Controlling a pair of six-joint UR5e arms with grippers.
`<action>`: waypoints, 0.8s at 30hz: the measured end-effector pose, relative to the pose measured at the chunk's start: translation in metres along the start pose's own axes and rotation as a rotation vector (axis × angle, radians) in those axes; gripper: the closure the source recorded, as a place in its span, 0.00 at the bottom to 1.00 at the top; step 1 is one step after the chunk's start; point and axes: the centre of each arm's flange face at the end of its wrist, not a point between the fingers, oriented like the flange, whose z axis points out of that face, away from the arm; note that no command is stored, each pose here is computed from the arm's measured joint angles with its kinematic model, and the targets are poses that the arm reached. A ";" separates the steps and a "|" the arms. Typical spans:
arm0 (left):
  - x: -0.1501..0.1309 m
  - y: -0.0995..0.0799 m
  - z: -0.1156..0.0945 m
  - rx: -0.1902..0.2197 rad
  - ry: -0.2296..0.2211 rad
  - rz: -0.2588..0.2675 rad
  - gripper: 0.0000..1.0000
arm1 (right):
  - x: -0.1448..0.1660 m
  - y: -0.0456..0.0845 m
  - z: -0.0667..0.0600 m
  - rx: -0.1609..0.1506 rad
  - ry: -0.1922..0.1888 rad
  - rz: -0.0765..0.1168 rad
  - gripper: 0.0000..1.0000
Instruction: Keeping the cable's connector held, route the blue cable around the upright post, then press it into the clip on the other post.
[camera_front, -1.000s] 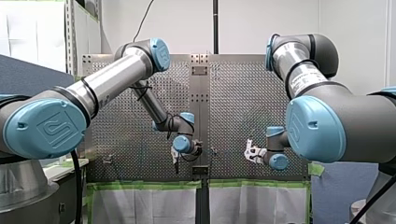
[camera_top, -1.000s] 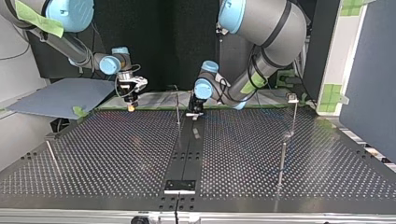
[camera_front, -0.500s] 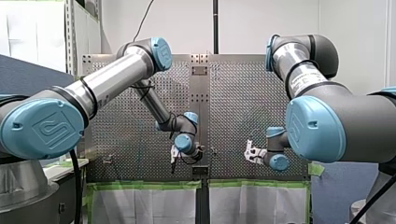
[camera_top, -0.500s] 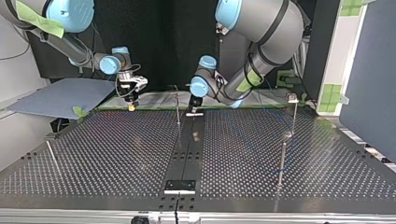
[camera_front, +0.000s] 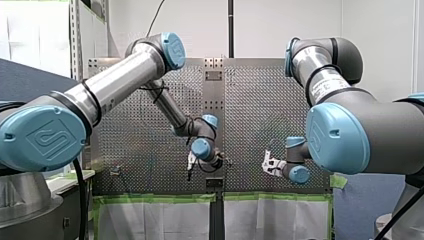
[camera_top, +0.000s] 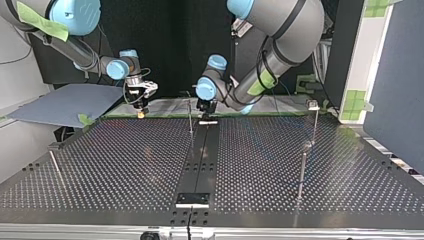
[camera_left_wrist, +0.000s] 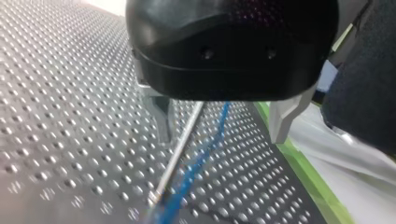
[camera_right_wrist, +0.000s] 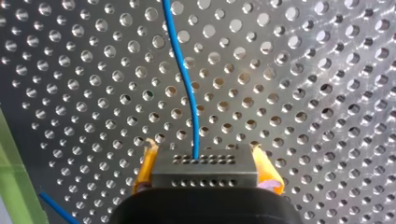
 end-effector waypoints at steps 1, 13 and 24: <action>-0.002 -0.002 -0.004 0.004 0.000 0.001 0.00 | 0.000 0.000 0.000 0.000 0.000 0.001 1.00; 0.024 -0.014 -0.031 0.041 0.045 0.025 0.00 | -0.001 0.001 0.000 -0.002 -0.002 0.008 1.00; 0.024 -0.024 -0.031 0.061 -0.001 0.020 0.00 | -0.002 0.002 -0.001 0.001 -0.003 0.014 1.00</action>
